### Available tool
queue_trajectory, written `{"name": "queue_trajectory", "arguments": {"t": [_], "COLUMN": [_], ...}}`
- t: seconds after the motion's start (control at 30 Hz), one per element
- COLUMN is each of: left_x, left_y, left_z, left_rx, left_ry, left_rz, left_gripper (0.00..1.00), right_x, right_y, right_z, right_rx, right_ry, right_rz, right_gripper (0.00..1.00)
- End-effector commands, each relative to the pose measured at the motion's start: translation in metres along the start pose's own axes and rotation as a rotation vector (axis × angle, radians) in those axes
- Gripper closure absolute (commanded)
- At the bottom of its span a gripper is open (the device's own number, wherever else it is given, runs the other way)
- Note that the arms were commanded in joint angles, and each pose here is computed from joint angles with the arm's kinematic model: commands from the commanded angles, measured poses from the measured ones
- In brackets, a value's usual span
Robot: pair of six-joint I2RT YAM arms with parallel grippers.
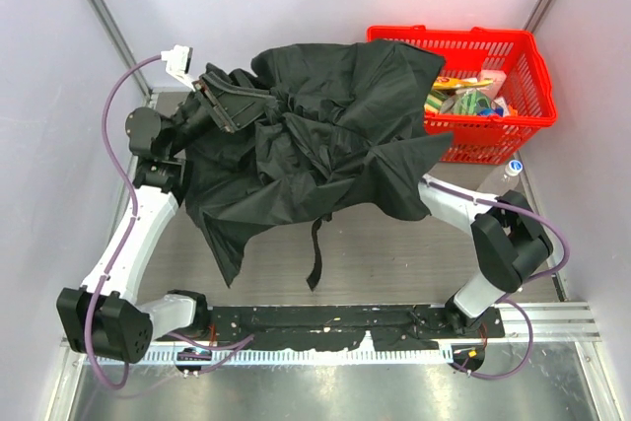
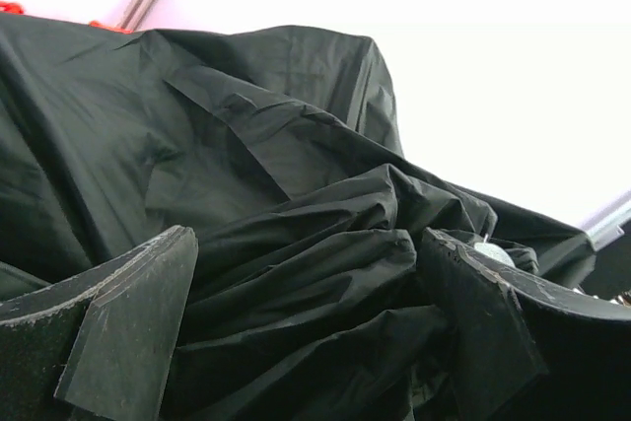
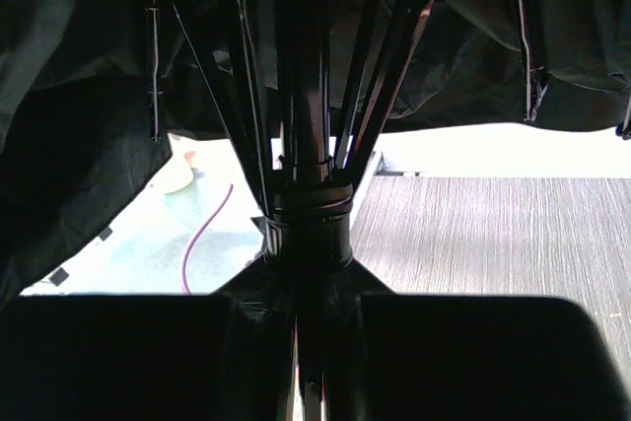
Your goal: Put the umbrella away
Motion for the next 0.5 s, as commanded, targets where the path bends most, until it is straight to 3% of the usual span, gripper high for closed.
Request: {"name": "queue_trajectory", "arguments": {"t": [0.0, 0.1, 0.23, 0.33, 0.47], "left_x": [-0.006, -0.013, -0.034, -0.041, -0.041], "left_y": [-0.012, -0.011, 0.001, 0.002, -0.008], "left_z": [-0.051, -0.059, -0.064, -0.065, -0.073], "left_rx": [-0.229, -0.265, -0.308, -0.305, -0.247], "left_ry": [0.157, 0.156, 0.118, 0.119, 0.193], "left_rz": [0.012, 0.013, 0.063, 0.082, 0.053], "left_gripper": [0.00, 0.04, 0.40, 0.58, 0.57], "right_x": [0.028, 0.029, 0.029, 0.035, 0.033], "right_y": [0.007, 0.007, 0.010, 0.010, 0.003], "right_z": [0.005, 0.002, -0.008, -0.015, -0.021], "right_rx": [-0.005, -0.022, -0.094, -0.174, -0.244], "right_ry": [-0.124, -0.112, -0.061, -0.043, 0.000], "right_rz": [-0.080, -0.088, -0.103, -0.138, -0.141], "right_gripper": [0.99, 0.99, 0.99, 0.99, 0.99]}}
Point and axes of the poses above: each gripper's point midway between its finger pads, its own y axis out along the fingers, its own z axis along the line the jaws close on, x = y × z, the point moved 9 cm from there along -y, back along the fingers, and after that the axes turned 3 degrees about -y, right-handed, at the moved point
